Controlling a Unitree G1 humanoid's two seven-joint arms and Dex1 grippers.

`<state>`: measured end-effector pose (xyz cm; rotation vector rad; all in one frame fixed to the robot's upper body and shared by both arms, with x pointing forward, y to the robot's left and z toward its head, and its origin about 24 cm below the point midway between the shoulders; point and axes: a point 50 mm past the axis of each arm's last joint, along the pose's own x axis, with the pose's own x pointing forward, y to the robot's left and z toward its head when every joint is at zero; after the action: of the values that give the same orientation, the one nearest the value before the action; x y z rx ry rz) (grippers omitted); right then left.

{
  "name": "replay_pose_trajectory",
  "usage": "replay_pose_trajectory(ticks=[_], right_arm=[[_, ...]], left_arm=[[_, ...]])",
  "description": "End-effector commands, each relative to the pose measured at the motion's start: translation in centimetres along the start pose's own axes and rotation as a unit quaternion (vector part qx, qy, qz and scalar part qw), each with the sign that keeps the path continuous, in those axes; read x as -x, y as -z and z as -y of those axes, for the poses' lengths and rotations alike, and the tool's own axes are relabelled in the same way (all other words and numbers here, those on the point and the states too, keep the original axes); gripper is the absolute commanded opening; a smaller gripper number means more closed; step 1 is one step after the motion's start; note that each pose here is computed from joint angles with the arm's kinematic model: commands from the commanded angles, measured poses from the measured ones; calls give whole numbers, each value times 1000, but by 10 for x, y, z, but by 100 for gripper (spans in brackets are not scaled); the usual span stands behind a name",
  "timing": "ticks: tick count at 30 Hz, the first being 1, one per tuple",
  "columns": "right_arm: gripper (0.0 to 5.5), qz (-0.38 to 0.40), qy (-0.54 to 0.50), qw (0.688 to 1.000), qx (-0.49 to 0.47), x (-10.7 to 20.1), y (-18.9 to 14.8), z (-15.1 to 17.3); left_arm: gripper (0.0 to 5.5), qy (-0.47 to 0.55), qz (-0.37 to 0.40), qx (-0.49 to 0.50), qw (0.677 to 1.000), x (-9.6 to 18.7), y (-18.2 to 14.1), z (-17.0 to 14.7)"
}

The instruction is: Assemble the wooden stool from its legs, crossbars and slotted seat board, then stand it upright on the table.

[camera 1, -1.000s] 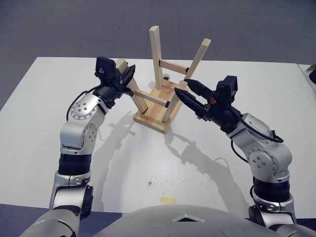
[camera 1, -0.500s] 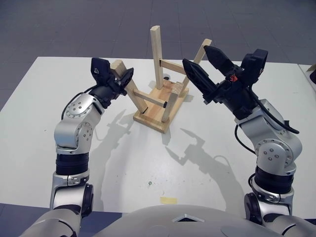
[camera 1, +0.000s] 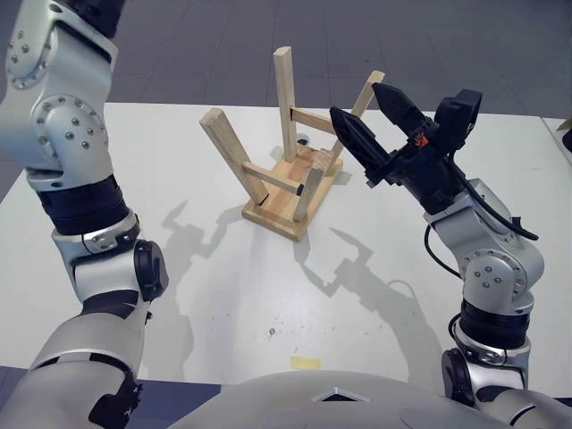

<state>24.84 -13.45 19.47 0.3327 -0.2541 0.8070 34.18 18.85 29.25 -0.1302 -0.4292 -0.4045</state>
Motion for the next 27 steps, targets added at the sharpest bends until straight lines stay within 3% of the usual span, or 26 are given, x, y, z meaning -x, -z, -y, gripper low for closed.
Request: replay_pose_trajectory(ticks=[1,3,5,12,18,20,22,27], right_arm=[[540,-6,11,1000,-5,0,5,-2],[540,-10,29,999,-11,4,8,-1],[540,-12,40,999,-12,7,10,0],[540,-8,64,998,-16,8,15,3],[540,98,206,973,-15,19,-9,39],[540,71,272,960,8,25,-2,53],[540,-5,316,948,42,32,18,61],[540,-123,256,958,23,26,69,33]], left_arm=[[538,-22,-261,20,965,54,151,1],[538,-7,-302,31,953,71,178,18],[538,-2,-298,40,954,73,180,27],[538,-15,-205,19,978,41,128,16],[538,-39,-85,42,995,18,65,8],[538,-52,-37,66,996,14,43,3],[538,-82,-7,81,993,13,28,-10],[538,-230,-141,-38,962,54,72,-66]])
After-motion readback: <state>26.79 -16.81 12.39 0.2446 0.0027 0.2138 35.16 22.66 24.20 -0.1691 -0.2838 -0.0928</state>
